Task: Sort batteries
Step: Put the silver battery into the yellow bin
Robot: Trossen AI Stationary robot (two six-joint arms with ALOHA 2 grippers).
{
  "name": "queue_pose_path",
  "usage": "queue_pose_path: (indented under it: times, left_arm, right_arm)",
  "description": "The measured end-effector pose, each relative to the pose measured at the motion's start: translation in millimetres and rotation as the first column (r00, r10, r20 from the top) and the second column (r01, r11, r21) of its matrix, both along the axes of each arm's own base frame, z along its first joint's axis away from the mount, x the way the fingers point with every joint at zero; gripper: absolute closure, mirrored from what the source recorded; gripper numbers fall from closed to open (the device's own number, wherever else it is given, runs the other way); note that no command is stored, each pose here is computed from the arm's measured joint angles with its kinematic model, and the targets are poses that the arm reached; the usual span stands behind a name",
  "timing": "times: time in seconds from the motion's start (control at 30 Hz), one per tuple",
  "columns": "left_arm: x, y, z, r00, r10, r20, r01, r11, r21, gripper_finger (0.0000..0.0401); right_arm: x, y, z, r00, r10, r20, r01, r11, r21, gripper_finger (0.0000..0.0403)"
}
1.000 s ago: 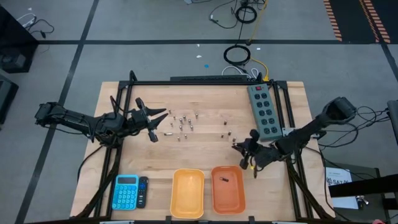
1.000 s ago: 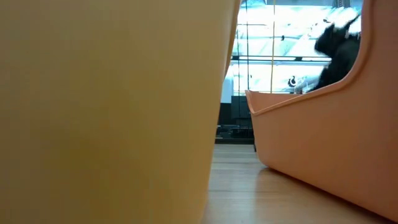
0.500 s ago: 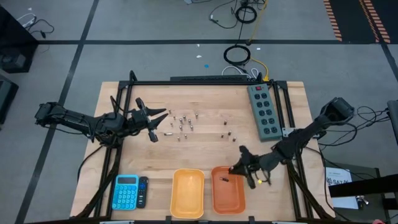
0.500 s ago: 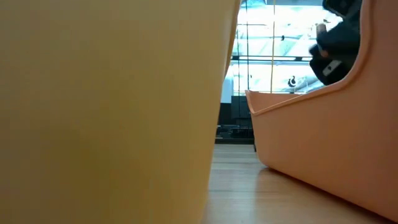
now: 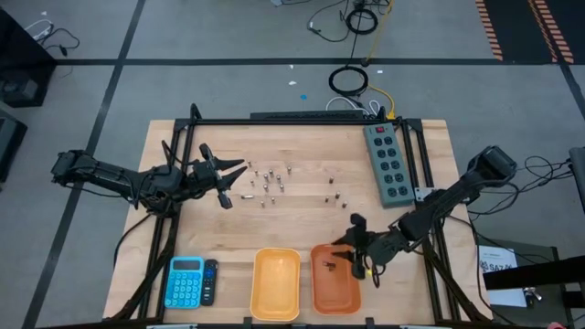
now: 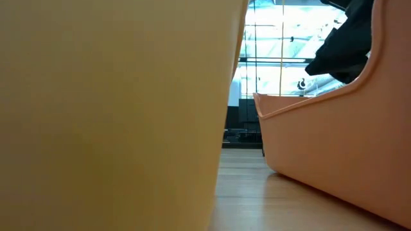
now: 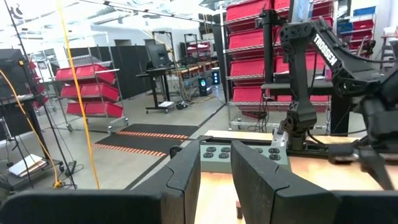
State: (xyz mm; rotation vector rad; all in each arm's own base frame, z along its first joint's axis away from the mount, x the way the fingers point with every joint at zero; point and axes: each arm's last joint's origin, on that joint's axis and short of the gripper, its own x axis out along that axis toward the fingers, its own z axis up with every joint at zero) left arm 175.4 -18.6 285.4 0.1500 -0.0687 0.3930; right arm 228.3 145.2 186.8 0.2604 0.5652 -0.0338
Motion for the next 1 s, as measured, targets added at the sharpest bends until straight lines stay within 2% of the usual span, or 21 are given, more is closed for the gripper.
queue_pose_path:
  times: [0.13,0.33,0.47,0.57,0.73,0.83,1.0]
  left_arm:
    - [0.0,0.0,0.0,1.0,0.0,0.0,0.0,1.0,0.001,0.0302]
    - [0.0,-0.1,0.0,1.0,0.001,-0.008,-0.001,1.0,0.018,0.0302]
    - [0.6,-0.7,-4.2,0.999,-0.024,-0.048,0.024,1.0,0.015,0.0302]
    - [1.6,0.9,-11.4,0.992,-0.061,-0.111,0.058,0.998,-0.03,0.0302]
    - [4.7,9.5,-24.1,0.969,0.055,-0.242,-0.063,0.998,-0.022,0.0302]
    - [9.5,12.5,-28.7,0.96,0.095,-0.262,-0.105,0.994,-0.025,0.0302]
    - [17.8,16.5,-38.1,0.956,0.112,-0.271,-0.15,0.981,-0.123,0.0302]
  right_arm:
    - [-11.3,-11.9,8.0,0.994,-0.111,-0.006,0.11,0.989,-0.094,0.0271]
    - [-22.0,-32.7,12.5,0.956,-0.293,0.003,0.286,0.93,-0.23,0.0272]
    - [-21.3,-42.0,4.8,0.939,-0.34,-0.05,0.313,0.906,-0.284,0.0267]
    - [-23.1,-46.7,0.5,0.929,-0.363,-0.076,0.318,0.886,-0.338,0.0268]
    - [-27.5,-53.8,-2.2,0.923,-0.38,-0.064,0.332,0.868,-0.37,0.0274]
    - [-36.2,-59.4,-9.8,0.917,-0.393,-0.061,0.34,0.855,-0.392,0.0275]
    - [-53.3,-69.9,-26.4,0.907,-0.42,-0.011,0.387,0.845,-0.369,0.0275]
